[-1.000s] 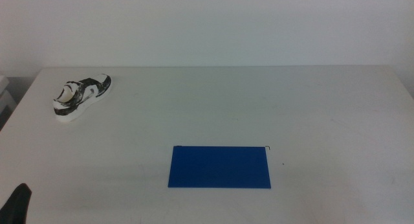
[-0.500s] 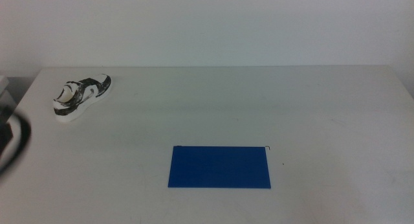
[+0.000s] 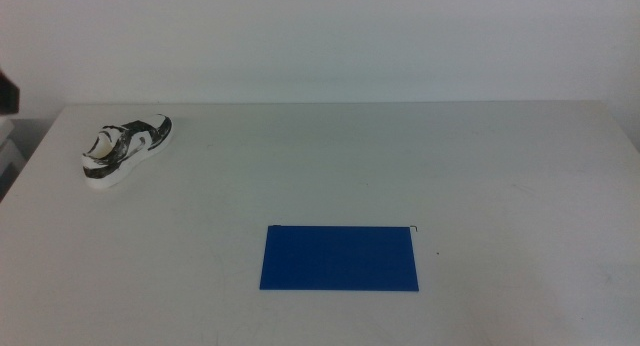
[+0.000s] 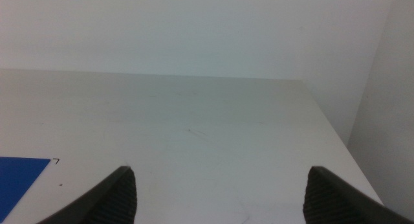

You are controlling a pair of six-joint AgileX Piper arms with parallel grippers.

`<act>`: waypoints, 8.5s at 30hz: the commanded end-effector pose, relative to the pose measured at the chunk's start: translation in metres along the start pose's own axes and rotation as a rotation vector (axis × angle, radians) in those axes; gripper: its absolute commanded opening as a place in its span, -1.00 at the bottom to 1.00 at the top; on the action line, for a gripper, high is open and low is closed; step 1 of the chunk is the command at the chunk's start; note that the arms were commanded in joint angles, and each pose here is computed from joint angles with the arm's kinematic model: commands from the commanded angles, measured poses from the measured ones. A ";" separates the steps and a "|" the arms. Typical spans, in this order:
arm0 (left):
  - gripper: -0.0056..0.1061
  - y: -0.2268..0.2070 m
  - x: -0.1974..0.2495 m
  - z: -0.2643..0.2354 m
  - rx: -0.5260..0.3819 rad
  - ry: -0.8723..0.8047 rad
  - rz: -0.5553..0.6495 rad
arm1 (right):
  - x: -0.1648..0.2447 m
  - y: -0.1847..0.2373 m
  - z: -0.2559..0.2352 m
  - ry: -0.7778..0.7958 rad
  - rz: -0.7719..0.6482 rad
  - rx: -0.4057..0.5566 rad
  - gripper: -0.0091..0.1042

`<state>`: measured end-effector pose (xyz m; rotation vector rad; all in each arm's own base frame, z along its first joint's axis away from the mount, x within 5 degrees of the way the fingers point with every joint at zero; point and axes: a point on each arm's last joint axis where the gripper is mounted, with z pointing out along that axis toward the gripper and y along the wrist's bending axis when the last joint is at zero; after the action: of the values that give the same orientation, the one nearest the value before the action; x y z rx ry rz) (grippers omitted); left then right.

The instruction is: Use one arm to grab the shoe from the table and place it on the mat.

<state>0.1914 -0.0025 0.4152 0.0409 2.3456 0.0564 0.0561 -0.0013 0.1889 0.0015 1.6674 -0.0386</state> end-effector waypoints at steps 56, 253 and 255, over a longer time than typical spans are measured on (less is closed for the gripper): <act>0.77 0.043 -0.099 0.345 0.185 0.303 0.380 | -0.011 0.000 -0.003 -0.110 -0.021 0.004 0.33; 0.57 -0.290 0.008 0.219 -0.410 0.627 -1.395 | -0.011 0.000 -0.003 -0.110 -0.021 0.004 0.33; 0.57 -0.289 0.005 0.214 -0.394 0.628 -1.403 | -0.011 0.000 -0.003 -0.110 -0.021 0.004 0.33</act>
<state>0.3498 -0.2920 0.2023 -1.9561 2.3731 -0.1742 0.0561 -0.0013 0.1889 0.0015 1.6674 -0.0386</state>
